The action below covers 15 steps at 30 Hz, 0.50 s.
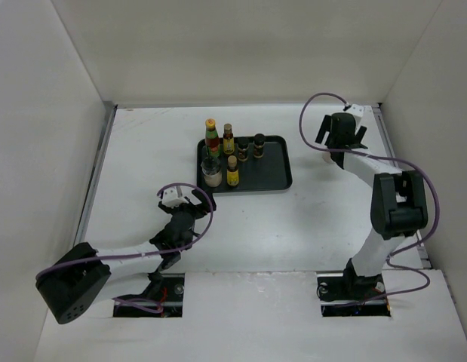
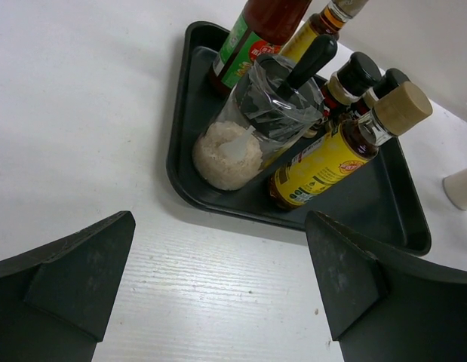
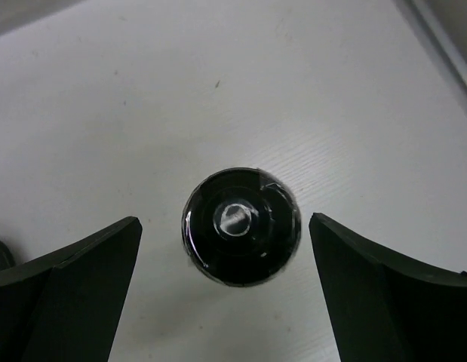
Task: Organize the condiment bottles
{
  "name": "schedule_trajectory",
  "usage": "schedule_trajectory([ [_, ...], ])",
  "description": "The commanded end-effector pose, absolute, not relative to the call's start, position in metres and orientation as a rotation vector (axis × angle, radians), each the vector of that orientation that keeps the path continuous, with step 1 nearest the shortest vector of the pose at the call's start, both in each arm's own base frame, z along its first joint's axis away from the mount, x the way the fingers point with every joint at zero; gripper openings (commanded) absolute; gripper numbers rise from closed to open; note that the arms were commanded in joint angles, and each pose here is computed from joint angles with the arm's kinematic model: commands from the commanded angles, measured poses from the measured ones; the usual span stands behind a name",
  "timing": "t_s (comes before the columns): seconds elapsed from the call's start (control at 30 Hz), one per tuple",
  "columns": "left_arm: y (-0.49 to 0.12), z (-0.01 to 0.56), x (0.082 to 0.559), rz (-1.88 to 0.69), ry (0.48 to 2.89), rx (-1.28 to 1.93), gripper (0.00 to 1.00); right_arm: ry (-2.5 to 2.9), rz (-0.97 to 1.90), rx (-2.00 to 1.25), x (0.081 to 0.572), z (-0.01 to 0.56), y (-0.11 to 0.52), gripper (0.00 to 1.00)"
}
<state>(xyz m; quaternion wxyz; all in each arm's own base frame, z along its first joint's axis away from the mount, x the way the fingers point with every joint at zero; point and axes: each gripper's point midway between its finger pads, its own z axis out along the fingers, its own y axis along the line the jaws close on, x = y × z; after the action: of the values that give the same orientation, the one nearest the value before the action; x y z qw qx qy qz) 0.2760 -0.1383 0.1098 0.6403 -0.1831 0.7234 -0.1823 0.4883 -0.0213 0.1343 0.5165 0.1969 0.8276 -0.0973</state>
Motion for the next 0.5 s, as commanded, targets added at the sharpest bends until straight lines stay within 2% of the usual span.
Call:
schedule_trajectory([
  [0.0, -0.147, 0.129, 0.283, -0.476, 1.6, -0.447, 1.0, 1.969, -0.178, 0.441, 0.513, 0.147, -0.021, 1.0],
  [0.07, -0.149, 0.129, 0.283, -0.481, 1.601, -0.444, 1.0, 1.972, -0.166, 0.444, 0.52, 0.143, -0.021, 0.91],
  [0.1, -0.149, 0.129, 0.283, -0.482, 1.601, -0.443, 1.0, 1.979, -0.167, 0.445, 0.522, 0.14, -0.021, 0.84],
  [0.17, -0.148, 0.128, 0.284, -0.476, 1.602, -0.446, 1.0, 1.967, -0.184, 0.459, 0.522, 0.139, -0.024, 0.63],
  [0.2, -0.148, 0.128, 0.284, -0.475, 1.603, -0.445, 1.0, 1.951, -0.187, 0.465, 0.52, 0.143, -0.024, 0.58],
  [0.37, -0.149, 0.126, 0.285, -0.47, 1.609, -0.442, 1.0, 1.79, -0.151, 0.417, 0.501, 0.197, 0.0, 0.51],
  [0.47, -0.152, 0.127, 0.285, -0.481, 1.608, -0.438, 1.0, 1.762, -0.055, 0.329, 0.495, 0.222, 0.046, 0.5],
])
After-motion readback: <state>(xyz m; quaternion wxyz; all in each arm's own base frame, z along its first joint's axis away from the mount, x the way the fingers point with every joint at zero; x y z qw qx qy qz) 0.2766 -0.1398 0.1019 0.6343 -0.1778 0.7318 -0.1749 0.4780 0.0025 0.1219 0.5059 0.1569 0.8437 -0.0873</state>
